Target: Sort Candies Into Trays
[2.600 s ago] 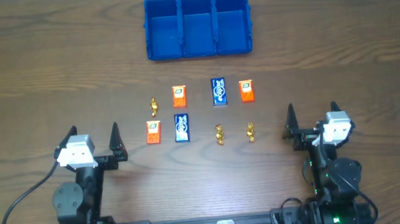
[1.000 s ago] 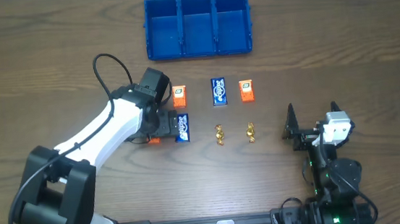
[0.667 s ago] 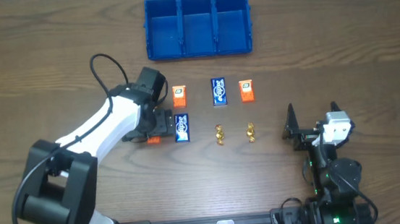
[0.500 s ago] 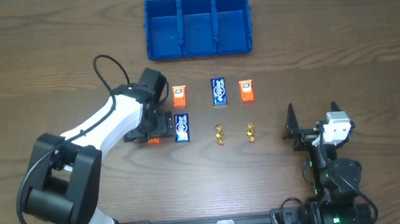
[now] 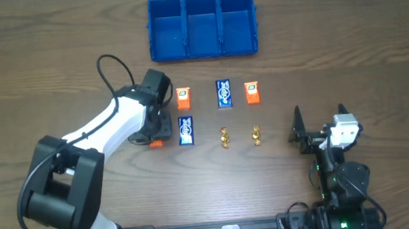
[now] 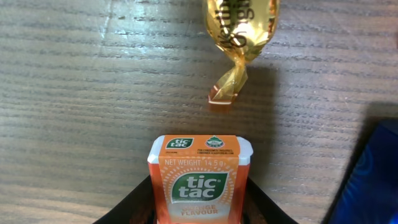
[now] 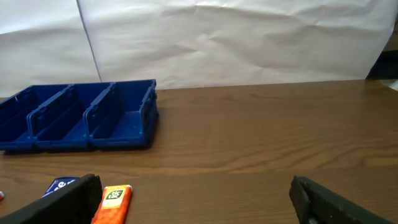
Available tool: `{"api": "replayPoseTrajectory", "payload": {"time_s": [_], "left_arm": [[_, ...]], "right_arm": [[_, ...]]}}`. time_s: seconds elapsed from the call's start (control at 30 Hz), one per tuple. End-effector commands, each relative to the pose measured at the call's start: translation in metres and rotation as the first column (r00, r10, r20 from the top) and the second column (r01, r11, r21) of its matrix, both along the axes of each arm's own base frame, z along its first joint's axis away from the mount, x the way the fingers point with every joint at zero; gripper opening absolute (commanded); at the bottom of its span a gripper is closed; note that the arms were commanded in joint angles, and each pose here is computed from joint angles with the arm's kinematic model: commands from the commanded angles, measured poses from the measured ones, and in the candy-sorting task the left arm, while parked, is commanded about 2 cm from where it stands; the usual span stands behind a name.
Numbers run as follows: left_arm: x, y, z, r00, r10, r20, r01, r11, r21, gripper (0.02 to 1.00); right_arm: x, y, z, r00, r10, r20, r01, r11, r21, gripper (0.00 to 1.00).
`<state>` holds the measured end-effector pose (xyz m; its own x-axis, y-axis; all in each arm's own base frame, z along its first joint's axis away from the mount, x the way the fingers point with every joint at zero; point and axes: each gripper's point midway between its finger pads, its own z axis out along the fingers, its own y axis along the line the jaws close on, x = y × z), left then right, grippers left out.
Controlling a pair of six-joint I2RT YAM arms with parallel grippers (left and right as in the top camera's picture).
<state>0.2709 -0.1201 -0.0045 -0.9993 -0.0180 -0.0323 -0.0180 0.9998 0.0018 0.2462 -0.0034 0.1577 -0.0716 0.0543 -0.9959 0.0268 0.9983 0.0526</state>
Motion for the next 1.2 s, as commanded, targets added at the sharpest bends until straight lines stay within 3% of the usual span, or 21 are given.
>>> {"api": "replayPoseTrajectory", "payload": {"time_s": [0.03,0.1,0.17,0.37,0.47,0.57,0.7,0.83,1.07,1.17,1.2], "left_arm": [[0.008,-0.004,0.006,0.999,0.023,0.022,-0.023,0.999,-0.026,0.351],[0.020,-0.011,0.033,0.993,0.076,0.090,-0.070,0.995,-0.069,0.354],[0.047,-0.024,0.089,0.967,0.121,0.225,-0.092,0.987,-0.134,0.373],[0.129,-0.043,0.209,0.891,0.125,0.436,-0.073,0.988,-0.133,0.343],[0.180,-0.056,0.242,0.867,0.075,0.493,-0.025,0.994,-0.107,0.349],[0.214,-0.064,0.240,0.863,0.074,0.499,-0.029,0.995,-0.097,0.367],[0.243,-0.066,0.196,0.884,0.072,0.462,-0.047,0.997,-0.066,0.367],[0.257,-0.058,0.154,0.908,0.057,0.415,-0.048,0.998,-0.032,0.356],[0.265,-0.042,0.137,0.917,0.052,0.396,-0.053,0.999,-0.010,0.371],[0.267,-0.042,0.138,0.915,0.030,0.403,-0.032,0.999,-0.002,0.417],[0.268,-0.042,0.139,0.914,0.027,0.406,-0.029,1.000,-0.001,0.500]], "right_arm": [[0.000,-0.001,-0.001,1.000,-0.002,-0.003,0.002,1.000,-0.014,0.998],[0.000,-0.001,-0.001,1.000,-0.002,-0.003,0.002,1.000,-0.014,0.998],[0.000,-0.001,-0.001,1.000,-0.002,-0.003,0.002,1.000,-0.014,0.998],[0.000,-0.001,-0.001,1.000,-0.002,-0.003,0.002,1.000,-0.014,0.998],[0.000,-0.001,-0.001,1.000,-0.002,-0.003,0.002,1.000,-0.014,0.998],[0.000,-0.001,-0.001,1.000,-0.002,-0.003,0.002,1.000,-0.014,0.998],[0.000,-0.001,-0.001,1.000,-0.002,-0.003,0.002,1.000,-0.014,0.998],[0.000,-0.001,-0.001,1.000,-0.002,-0.003,0.002,1.000,-0.014,0.998],[0.000,-0.001,-0.001,1.000,-0.002,-0.003,0.002,1.000,-0.014,0.998],[0.000,-0.001,-0.001,1.000,-0.002,-0.003,0.002,1.000,-0.014,0.998],[0.000,-0.001,-0.001,1.000,-0.002,-0.003,0.002,1.000,-0.014,0.998]]}}
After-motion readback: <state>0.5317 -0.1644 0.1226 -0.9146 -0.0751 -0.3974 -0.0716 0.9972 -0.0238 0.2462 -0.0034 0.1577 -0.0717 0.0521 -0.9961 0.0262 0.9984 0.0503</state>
